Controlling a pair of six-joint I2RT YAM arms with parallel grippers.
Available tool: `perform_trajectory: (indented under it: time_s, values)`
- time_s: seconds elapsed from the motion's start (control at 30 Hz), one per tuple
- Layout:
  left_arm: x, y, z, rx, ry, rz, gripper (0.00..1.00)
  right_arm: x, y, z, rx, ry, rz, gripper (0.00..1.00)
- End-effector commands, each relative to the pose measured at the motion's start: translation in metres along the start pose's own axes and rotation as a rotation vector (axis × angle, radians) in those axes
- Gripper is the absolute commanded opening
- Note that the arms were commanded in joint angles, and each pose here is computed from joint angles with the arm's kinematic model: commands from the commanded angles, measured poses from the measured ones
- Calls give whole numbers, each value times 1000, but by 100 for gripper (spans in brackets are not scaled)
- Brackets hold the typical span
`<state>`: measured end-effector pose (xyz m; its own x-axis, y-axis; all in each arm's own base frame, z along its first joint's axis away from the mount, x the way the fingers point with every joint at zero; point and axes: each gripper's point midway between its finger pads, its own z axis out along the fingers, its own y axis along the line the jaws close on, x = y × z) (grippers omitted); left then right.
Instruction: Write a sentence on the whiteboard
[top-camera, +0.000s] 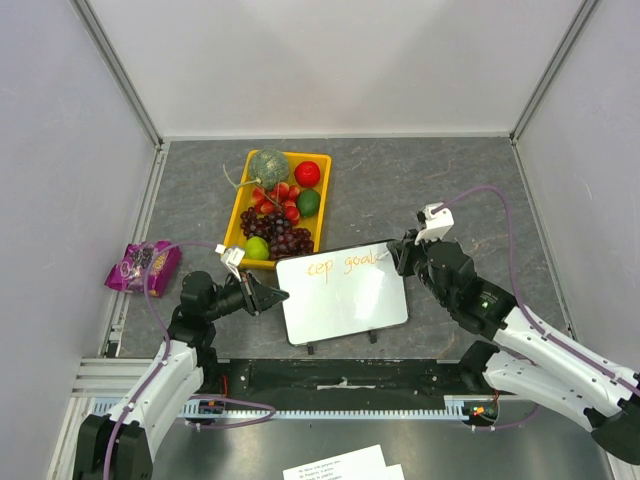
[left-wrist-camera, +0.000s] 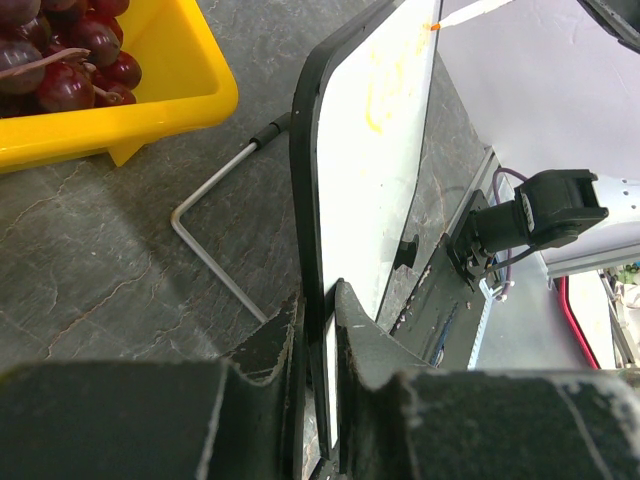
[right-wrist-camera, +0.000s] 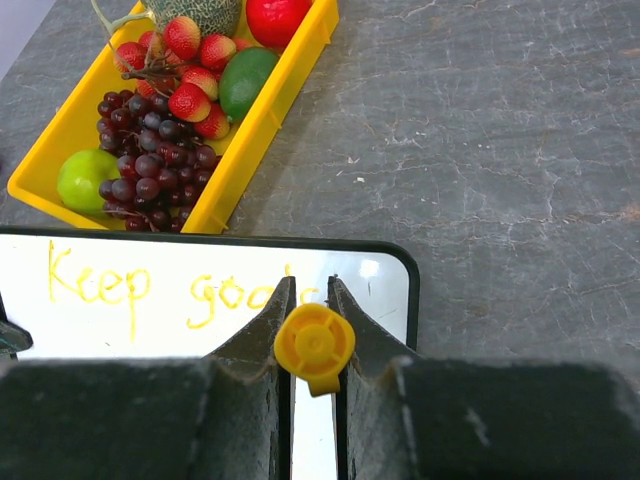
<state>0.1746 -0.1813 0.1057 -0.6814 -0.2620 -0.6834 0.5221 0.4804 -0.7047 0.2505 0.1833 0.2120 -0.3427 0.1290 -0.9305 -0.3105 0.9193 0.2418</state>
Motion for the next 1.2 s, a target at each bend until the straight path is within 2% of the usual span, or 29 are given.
perform_trajectory:
  time_s: [0.0,0.6,0.77,1.03,1.17]
  values:
    - [-7,2,1,-8,-27,56,2,0,-10,-4,41,-15,9,0]
    - [-6,2,1,-8,-26,54,2,14,3,1,-27,25,33,0]
    - [-7,2,1,-9,-28,54,2,0,10,1,-48,-10,64,0]
    - [-7,2,1,-6,-27,57,2,-42,15,-36,-122,-129,122,0]
    - [-7,2,1,-7,-26,58,2,-45,13,-39,-113,-134,127,0]
